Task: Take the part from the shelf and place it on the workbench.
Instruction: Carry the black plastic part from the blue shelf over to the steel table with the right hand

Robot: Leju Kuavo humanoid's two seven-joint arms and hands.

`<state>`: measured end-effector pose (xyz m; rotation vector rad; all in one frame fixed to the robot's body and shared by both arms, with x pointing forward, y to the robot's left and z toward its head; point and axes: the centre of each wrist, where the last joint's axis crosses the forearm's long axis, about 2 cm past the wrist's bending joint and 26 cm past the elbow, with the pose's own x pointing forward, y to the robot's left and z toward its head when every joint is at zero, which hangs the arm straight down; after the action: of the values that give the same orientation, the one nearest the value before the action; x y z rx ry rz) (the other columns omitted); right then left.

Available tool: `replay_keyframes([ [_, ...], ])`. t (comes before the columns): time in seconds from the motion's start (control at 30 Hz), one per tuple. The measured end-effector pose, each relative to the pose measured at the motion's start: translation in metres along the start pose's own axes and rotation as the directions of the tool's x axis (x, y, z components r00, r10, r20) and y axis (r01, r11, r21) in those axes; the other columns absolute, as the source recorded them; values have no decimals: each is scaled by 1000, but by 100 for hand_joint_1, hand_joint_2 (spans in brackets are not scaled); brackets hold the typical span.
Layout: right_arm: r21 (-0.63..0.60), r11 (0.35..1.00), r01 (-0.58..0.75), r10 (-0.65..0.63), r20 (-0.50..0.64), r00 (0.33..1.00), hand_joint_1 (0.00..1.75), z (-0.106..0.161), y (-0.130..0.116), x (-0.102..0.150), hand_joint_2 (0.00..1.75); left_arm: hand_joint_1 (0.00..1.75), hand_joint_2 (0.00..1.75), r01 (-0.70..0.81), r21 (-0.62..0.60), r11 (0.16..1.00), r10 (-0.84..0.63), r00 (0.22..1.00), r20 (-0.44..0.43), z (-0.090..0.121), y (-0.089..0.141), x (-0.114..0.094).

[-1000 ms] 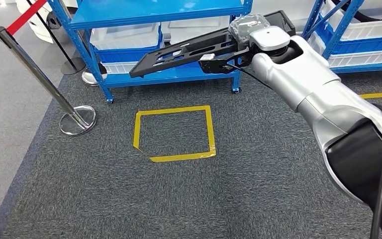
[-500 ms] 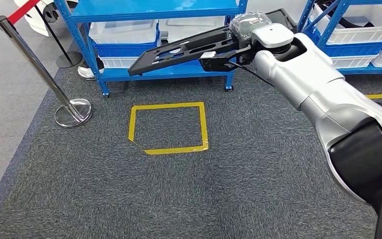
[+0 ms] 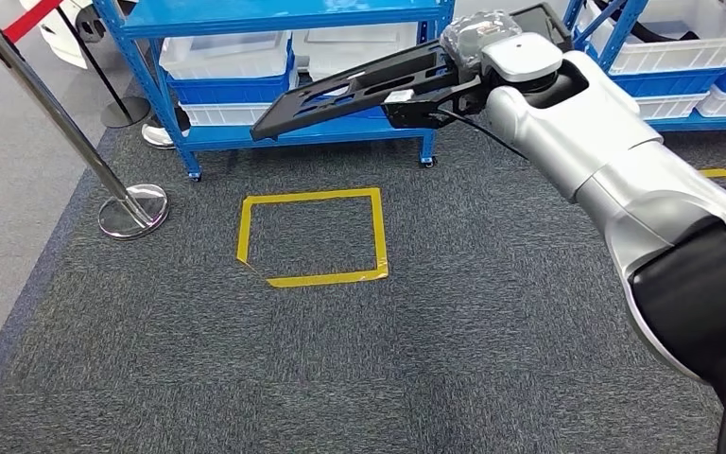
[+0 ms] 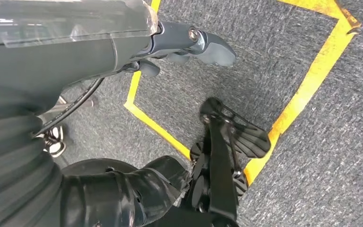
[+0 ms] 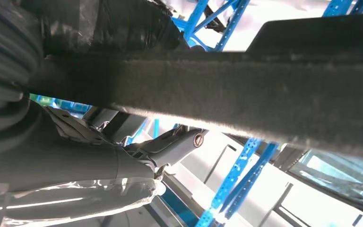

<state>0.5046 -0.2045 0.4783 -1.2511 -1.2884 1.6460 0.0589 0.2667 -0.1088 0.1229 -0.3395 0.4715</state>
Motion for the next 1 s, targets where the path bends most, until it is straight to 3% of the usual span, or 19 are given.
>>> replay_keyframes([
  [1.0,-31,999,-28,27,-29,999,175,6,-28,-11,175,0,175,-3,-14,1000,3,1000,-3,2,-9,-4],
])
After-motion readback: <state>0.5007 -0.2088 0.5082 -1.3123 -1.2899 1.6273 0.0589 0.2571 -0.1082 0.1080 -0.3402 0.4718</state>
